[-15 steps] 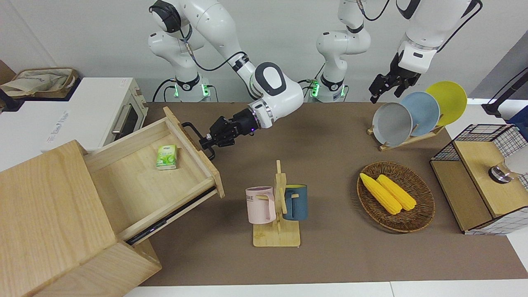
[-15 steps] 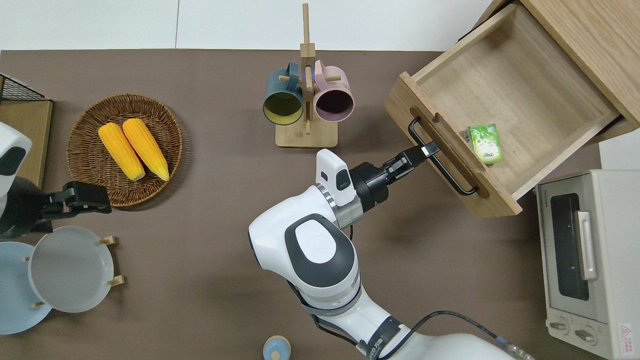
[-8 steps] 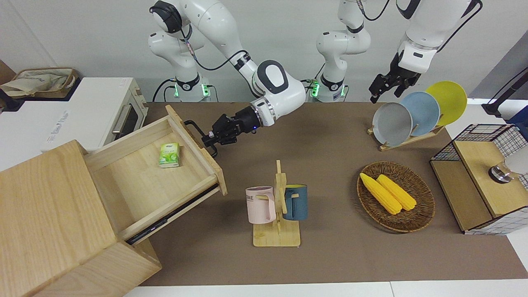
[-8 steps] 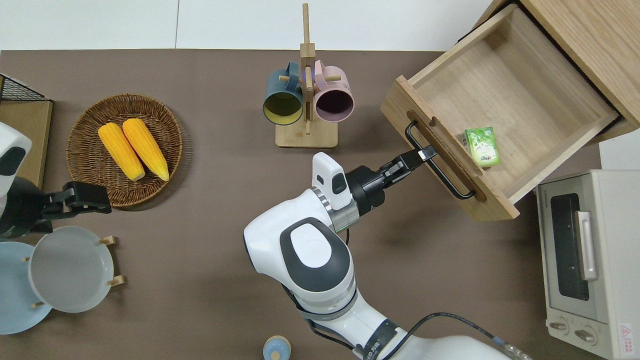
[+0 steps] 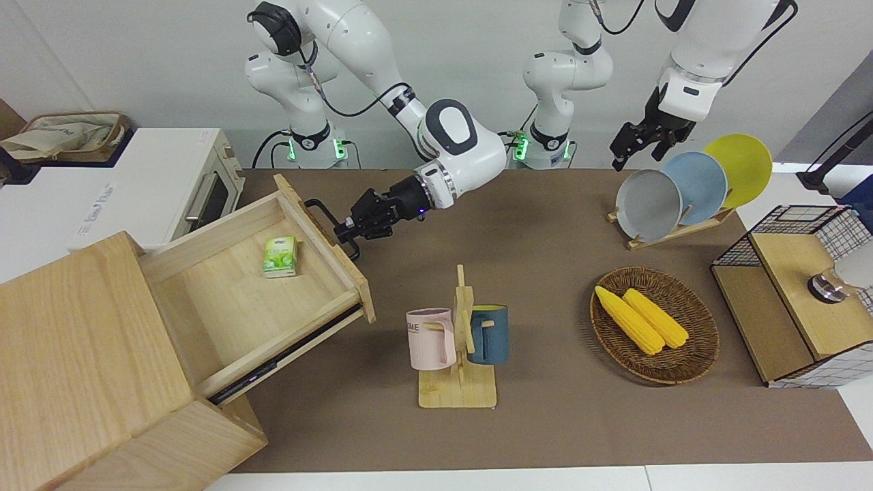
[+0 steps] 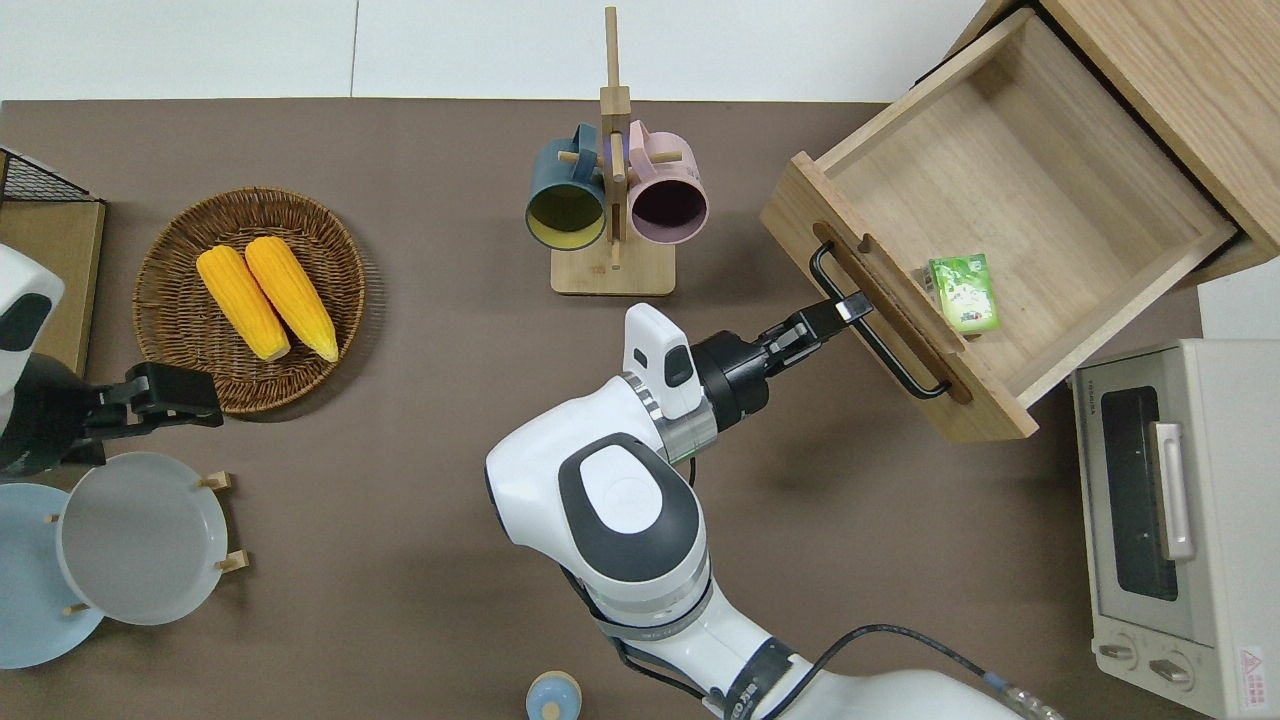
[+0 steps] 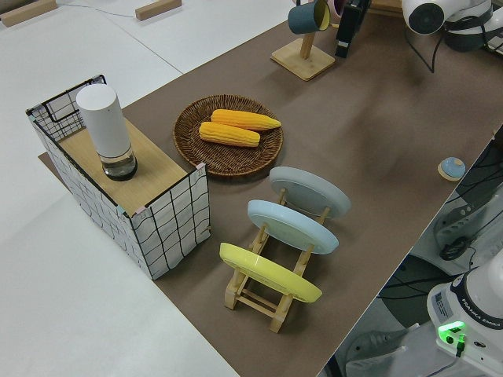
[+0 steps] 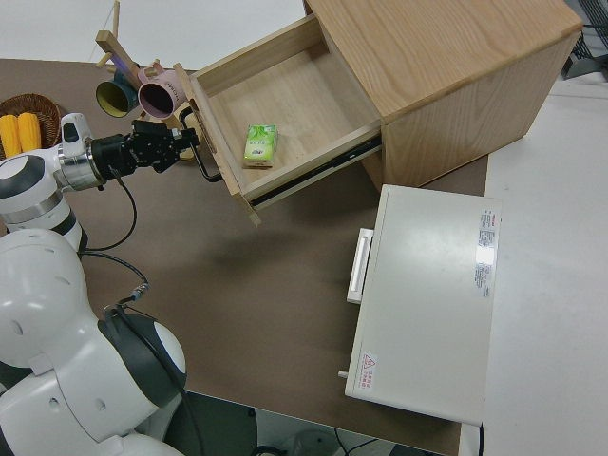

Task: Slide drawer open with right arm

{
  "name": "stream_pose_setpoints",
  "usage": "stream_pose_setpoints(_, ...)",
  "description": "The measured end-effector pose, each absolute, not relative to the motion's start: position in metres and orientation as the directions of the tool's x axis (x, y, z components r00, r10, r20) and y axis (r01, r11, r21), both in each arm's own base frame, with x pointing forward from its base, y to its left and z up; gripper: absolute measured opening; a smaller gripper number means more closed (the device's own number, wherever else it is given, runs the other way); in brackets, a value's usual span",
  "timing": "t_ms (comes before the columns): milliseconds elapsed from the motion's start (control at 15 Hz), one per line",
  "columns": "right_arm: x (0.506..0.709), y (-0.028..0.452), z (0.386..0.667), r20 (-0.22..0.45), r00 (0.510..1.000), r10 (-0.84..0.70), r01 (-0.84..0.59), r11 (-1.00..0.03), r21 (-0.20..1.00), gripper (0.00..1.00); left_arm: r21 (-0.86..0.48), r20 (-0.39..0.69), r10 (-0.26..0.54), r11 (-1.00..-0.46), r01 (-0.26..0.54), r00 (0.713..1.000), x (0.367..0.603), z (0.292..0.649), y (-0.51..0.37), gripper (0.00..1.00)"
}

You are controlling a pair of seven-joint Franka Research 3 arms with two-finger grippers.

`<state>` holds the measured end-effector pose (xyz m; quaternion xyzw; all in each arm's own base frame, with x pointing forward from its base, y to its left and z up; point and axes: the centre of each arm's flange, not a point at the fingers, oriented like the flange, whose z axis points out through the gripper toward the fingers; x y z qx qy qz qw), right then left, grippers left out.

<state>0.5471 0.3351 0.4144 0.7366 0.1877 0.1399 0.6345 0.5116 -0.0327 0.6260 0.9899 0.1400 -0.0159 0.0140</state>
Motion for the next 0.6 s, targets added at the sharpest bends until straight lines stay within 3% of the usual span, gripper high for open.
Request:
stream_pose_setpoints(267,0.535,0.347,0.422,-0.028,0.894,0.448,0.087,-0.112,0.99,0.56,0.023,-0.035,0.277,-0.96,0.278,0.96,0.512,0.626,-0.033,1.0)
stream_pose_setpoints(533,0.536,0.346,0.423,-0.026,0.895,0.446,0.084,-0.112,0.99,0.94,0.023,-0.035,0.277,-0.96,0.278,0.96,0.512,0.626,-0.033,1.0)
stream_pose_setpoints(600,0.536,0.346,0.423,-0.027,0.895,0.446,0.086,-0.113,0.99,0.99,0.023,-0.035,0.277,-0.96,0.278,0.96,0.512,0.626,-0.033,1.0)
